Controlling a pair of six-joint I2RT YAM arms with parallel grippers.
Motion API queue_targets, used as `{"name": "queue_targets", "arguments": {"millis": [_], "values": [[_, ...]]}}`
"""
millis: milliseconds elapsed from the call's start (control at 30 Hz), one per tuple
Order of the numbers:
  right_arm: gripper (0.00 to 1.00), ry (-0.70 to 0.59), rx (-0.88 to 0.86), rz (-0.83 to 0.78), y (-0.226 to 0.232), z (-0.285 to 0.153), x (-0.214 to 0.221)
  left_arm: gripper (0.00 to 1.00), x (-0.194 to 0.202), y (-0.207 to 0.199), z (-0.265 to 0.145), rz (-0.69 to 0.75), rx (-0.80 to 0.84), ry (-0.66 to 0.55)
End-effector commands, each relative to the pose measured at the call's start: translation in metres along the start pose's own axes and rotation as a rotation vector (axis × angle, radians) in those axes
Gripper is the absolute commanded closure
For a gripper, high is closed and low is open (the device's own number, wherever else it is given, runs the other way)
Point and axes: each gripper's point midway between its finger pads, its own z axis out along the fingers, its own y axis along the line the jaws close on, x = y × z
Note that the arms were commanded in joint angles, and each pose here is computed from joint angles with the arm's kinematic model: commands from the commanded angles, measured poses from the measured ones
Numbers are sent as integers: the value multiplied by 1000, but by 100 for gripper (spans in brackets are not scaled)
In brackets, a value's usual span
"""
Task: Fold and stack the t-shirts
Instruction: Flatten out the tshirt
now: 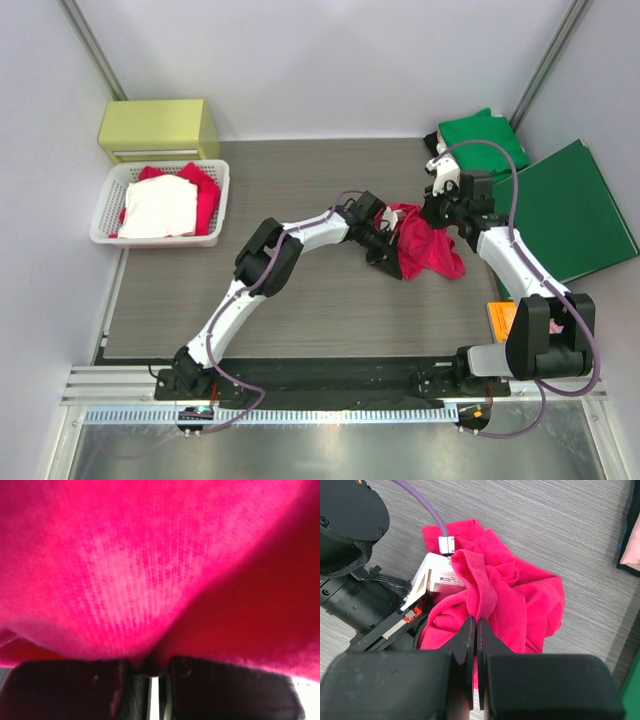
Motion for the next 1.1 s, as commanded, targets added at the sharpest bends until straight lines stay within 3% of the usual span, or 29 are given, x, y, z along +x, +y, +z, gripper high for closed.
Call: {"name": "queue_targets", "arguments": {"millis": [0,100,233,333,567,767,933,1067], "values": [[99,-61,-2,-16,-1,-5,-16,100,14,83,6,34,-294,-25],[99,-52,4,-15,-2,-4,-14,100,5,84,-13,167,-389,-51],[99,-55,22,-19,-5,-6,-15,100,-9,50,-57,328,-465,-123],[99,-82,49,-25,-9,-13,-27,100,-8,40,-84,363,-492,-146],[99,-119,171,-77,-25,-45,-51,100,-10,12,-194,450,-602,-237],[99,-179,284,-147,-33,-89,-65,100,-8,4,-299,487,-752,-405],[99,-259,381,-170,-37,-134,-85,100,18,-38,-371,567,-863,-555],[99,-409,392,-179,-23,-184,-121,100,42,-69,-407,613,-917,-637]]}}
